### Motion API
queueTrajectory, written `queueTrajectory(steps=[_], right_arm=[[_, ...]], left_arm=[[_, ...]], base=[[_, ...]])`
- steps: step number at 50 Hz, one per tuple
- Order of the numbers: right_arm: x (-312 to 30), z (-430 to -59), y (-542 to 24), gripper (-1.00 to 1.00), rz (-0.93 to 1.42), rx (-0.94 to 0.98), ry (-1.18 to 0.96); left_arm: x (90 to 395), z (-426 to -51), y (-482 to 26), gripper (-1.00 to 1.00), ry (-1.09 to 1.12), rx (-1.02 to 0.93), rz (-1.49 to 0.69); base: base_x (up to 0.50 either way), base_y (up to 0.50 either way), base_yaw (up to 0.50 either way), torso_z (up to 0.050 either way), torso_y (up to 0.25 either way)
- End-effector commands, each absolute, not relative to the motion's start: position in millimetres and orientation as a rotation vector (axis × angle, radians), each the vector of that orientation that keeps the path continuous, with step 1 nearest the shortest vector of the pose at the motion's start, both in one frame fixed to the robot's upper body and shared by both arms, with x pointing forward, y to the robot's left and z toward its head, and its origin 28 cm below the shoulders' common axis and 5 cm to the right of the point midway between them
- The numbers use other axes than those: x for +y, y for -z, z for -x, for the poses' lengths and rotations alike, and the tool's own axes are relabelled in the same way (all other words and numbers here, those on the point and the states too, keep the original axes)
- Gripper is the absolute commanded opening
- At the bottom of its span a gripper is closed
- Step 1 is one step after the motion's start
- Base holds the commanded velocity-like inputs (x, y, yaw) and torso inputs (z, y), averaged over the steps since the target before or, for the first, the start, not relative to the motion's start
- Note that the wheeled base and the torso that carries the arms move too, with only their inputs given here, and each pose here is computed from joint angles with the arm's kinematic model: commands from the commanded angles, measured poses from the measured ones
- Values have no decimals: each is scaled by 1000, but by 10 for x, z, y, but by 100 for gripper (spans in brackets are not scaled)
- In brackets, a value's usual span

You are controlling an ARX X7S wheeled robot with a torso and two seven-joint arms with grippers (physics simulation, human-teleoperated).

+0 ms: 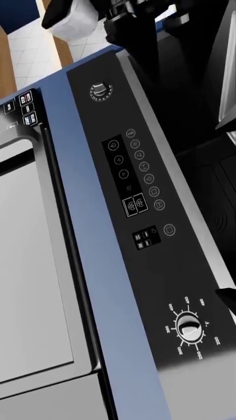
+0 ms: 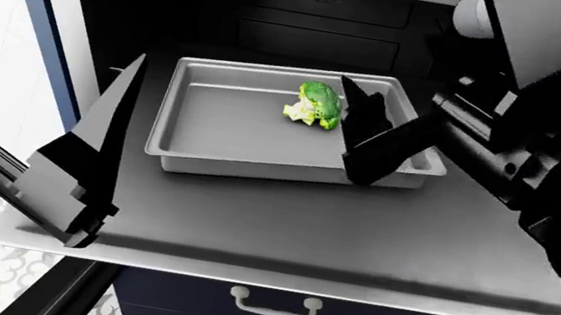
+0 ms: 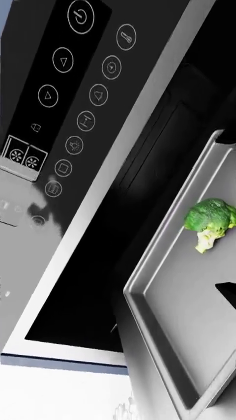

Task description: Pick the broccoli from the top rack in the oven and place it on the plate on the counter.

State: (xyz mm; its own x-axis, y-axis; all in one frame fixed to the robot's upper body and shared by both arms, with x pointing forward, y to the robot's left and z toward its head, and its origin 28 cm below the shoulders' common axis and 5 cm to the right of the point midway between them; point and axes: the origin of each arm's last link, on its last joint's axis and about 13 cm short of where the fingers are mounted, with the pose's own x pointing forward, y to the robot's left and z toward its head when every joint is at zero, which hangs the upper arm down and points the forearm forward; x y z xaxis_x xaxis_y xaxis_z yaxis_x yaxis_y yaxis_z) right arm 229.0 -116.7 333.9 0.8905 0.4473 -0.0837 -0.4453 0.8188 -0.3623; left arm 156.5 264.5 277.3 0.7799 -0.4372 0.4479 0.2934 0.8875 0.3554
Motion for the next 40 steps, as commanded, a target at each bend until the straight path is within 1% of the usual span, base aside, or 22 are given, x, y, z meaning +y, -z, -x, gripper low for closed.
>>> queueTrajectory(steps=[1, 8, 21, 27, 40], right_arm=[[-1190, -2710, -3375, 100, 367, 97, -493], [-1183, -2892, -3360, 100, 331, 117, -474], [-1073, -3061, -3420, 100, 303, 184, -581], [-1096, -3114, -3460, 100, 248, 188, -597], [-1235, -3237, -3497, 100, 134, 183, -541]], left_arm=[[2646, -1564, -2778, 100, 404, -548, -273], [2643, -1568, -2769, 100, 406, -545, -274], [2642, -1565, -2773, 100, 412, -544, -278], [2638, -1560, -2778, 100, 412, -546, -281], [2649, -1571, -2748, 100, 413, -539, -283]], base=[[0, 0, 0, 0, 0], [0, 0, 0, 0, 0], [0, 0, 0, 0, 0], [0, 0, 0, 0, 0], [0, 0, 0, 0, 0]])
